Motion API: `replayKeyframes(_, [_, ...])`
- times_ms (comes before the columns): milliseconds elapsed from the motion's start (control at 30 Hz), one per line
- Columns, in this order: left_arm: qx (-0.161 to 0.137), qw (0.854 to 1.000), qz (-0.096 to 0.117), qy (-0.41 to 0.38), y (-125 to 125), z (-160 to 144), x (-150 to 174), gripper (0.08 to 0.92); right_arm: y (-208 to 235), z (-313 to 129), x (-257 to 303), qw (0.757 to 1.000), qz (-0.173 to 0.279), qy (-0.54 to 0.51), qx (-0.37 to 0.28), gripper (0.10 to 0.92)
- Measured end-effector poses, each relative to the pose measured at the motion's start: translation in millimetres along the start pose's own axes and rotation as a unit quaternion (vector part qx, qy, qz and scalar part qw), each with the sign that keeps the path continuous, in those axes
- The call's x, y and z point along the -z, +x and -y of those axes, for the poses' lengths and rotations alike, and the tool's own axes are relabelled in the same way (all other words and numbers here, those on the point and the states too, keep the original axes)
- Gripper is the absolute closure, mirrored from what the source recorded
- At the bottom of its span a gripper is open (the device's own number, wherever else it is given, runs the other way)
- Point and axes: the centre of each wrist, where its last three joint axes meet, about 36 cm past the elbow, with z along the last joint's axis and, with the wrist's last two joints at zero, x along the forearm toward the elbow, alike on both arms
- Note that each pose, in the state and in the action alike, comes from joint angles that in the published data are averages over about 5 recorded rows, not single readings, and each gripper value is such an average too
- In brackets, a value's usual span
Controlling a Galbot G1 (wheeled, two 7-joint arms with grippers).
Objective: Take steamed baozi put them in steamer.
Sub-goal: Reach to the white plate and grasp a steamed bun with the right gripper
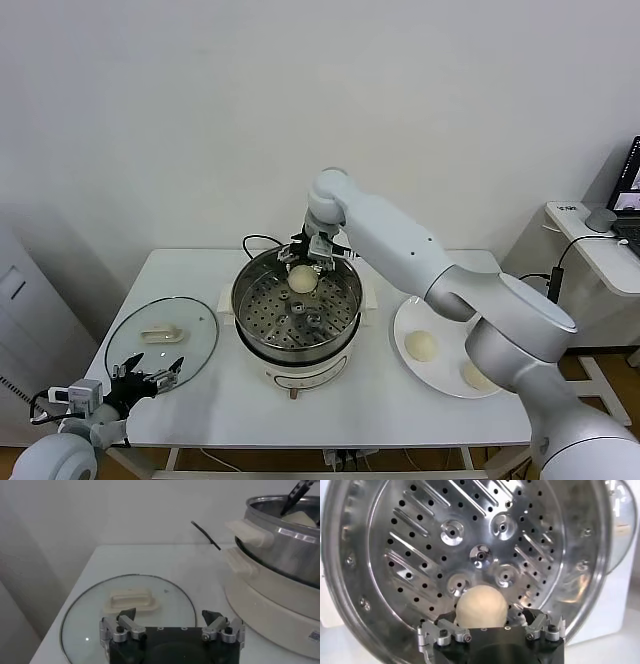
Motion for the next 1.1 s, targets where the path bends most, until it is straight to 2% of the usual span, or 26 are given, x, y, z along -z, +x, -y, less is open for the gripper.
replayKeyframes(400, [0.003,1.0,0.003,0.004,5.2,1.0,-0.1,0.177,83.4,-47.7,-41.2,0.997,0.034,-0.069,-0.018,0.2])
replayKeyframes(600, [0.003,1.0,0.004,0.007,6.3,1.6,-0.4,0.177,105.5,-95.5,-50.2,0.984,0.044,-0.172,-0.025,0.2])
replayKeyframes(700, [0.004,1.0,0.005,0.007,6.3,1.4,0.1,0.177,107.4,-124.3,-50.3,0.966,0.045,-0.255,-0.021,0.2])
replayKeyframes(867, [0.005,1.0,0.006,0.007,6.3,1.0,1.0,0.177,103.6,-169.6,-45.0,0.922,0.046,-0.384,-0.011,0.2])
replayKeyframes(1100, [0.006,1.0,0.008,0.009,7.5,1.0,1.1,0.177,85.7,-219.6,-30.8,0.867,0.056,-0.496,0.007,0.2])
